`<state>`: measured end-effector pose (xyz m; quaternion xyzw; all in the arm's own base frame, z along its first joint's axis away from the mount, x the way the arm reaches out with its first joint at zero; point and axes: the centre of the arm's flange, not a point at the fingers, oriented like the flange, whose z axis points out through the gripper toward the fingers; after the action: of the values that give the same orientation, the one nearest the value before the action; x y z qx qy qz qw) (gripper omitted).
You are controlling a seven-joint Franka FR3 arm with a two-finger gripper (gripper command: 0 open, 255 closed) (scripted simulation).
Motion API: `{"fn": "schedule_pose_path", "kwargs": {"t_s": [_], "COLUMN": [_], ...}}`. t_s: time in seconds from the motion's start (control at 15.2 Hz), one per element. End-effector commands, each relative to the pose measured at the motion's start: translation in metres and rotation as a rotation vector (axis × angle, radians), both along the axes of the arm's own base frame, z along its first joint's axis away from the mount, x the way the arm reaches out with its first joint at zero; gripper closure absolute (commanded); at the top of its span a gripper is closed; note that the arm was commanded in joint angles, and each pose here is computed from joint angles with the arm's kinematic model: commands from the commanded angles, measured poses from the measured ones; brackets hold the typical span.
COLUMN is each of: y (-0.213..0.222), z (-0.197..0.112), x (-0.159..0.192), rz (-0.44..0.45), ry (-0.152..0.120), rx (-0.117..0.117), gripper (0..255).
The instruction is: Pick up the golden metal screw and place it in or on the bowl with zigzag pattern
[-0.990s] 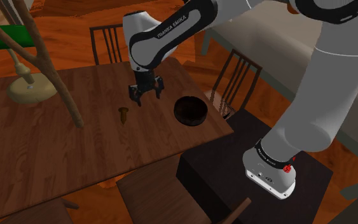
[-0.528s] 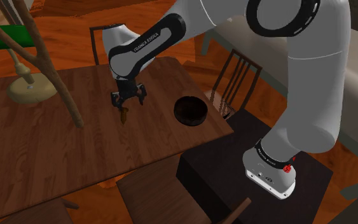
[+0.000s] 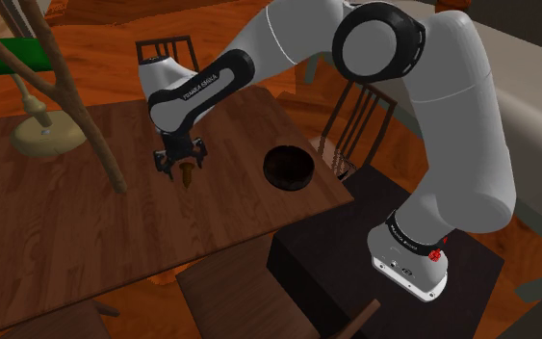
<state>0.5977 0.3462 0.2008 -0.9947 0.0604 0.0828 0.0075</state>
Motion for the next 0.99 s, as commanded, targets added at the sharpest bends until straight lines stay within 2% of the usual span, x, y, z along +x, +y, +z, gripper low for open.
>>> {"fn": "schedule_pose_path", "kwargs": {"t_s": [0.0,0.2,0.66,0.73,0.92], "y": [0.001,0.001,0.001,0.001,0.002], "z": [-0.011,-0.025,-0.025,-0.025,-0.025], "x": [0.0,-0.003,-0.003,-0.003,-0.002], "rz": [0.0,0.0,0.0,0.0,0.0], "ry": [0.0,0.0,0.0,0.0,0.0], "rx": [0.0,0.0,0.0,0.0,0.0], "gripper": [0,0,0,255,255]}}
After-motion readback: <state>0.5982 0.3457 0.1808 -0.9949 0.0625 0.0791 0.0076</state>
